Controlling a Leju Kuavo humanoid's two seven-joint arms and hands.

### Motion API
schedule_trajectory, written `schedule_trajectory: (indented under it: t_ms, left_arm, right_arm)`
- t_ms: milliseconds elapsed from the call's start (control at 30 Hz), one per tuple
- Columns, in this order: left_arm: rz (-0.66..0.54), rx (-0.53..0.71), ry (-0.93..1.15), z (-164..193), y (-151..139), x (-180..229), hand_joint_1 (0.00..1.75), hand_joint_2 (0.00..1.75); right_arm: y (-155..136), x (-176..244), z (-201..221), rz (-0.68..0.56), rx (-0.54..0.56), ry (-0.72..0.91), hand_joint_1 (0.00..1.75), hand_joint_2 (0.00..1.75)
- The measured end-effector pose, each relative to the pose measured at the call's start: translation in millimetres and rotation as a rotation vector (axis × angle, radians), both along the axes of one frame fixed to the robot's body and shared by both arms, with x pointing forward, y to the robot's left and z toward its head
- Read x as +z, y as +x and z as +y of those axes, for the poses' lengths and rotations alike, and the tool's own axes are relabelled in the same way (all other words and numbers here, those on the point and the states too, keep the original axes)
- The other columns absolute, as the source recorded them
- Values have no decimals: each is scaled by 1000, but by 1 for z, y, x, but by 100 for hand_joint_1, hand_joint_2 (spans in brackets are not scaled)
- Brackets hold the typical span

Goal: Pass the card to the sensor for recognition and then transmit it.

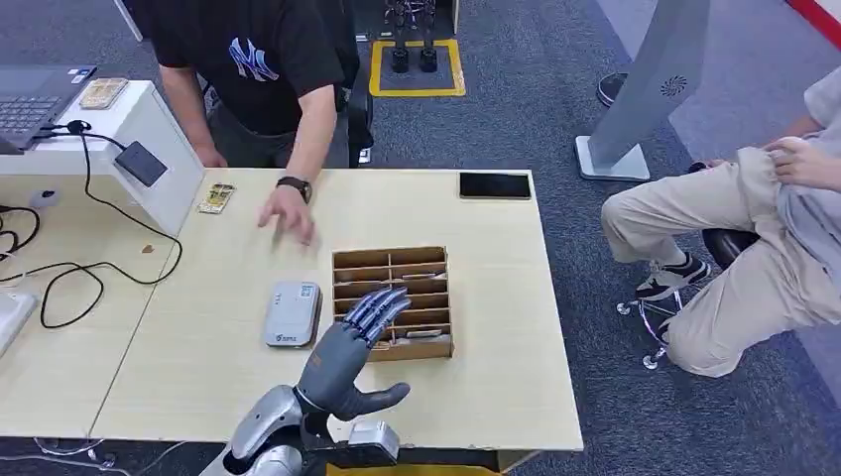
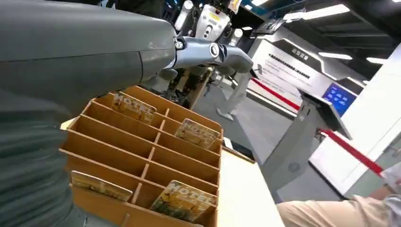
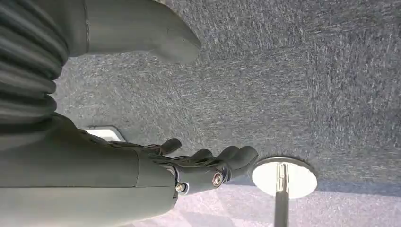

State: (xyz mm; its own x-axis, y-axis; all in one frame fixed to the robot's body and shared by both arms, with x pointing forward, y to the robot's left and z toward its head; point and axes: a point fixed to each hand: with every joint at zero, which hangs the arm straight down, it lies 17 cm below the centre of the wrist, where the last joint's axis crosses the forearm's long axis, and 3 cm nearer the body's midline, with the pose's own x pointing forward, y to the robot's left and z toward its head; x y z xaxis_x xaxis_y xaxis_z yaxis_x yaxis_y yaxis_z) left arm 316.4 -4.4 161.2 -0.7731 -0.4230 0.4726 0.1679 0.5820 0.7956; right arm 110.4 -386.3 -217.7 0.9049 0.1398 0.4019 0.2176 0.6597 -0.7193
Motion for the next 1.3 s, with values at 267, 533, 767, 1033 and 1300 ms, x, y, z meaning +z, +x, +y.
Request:
schedule_trajectory:
  t_ms: [267,533,767,1033,1300]
  left_arm:
    - [-82,98,247,-1,17,-37,0,175]
    - [-148,158,363,2,25,-53,0,175]
    - [-202,187,358,3,26,-49,0,175]
    - [-296,239,328,6,24,-35,0,175]
    - [-323,285,354,12,26,-39,0,175]
  right_arm:
    - [0,-1,1,5,2,4,0,175]
    - [0,-1,2,6,2,6,0,175]
    - [0,-2,4,6,4,13,0,175]
    - [0,-3,6,7,5,17,0,175]
    - [0,-4,7,9,6,20,0,175]
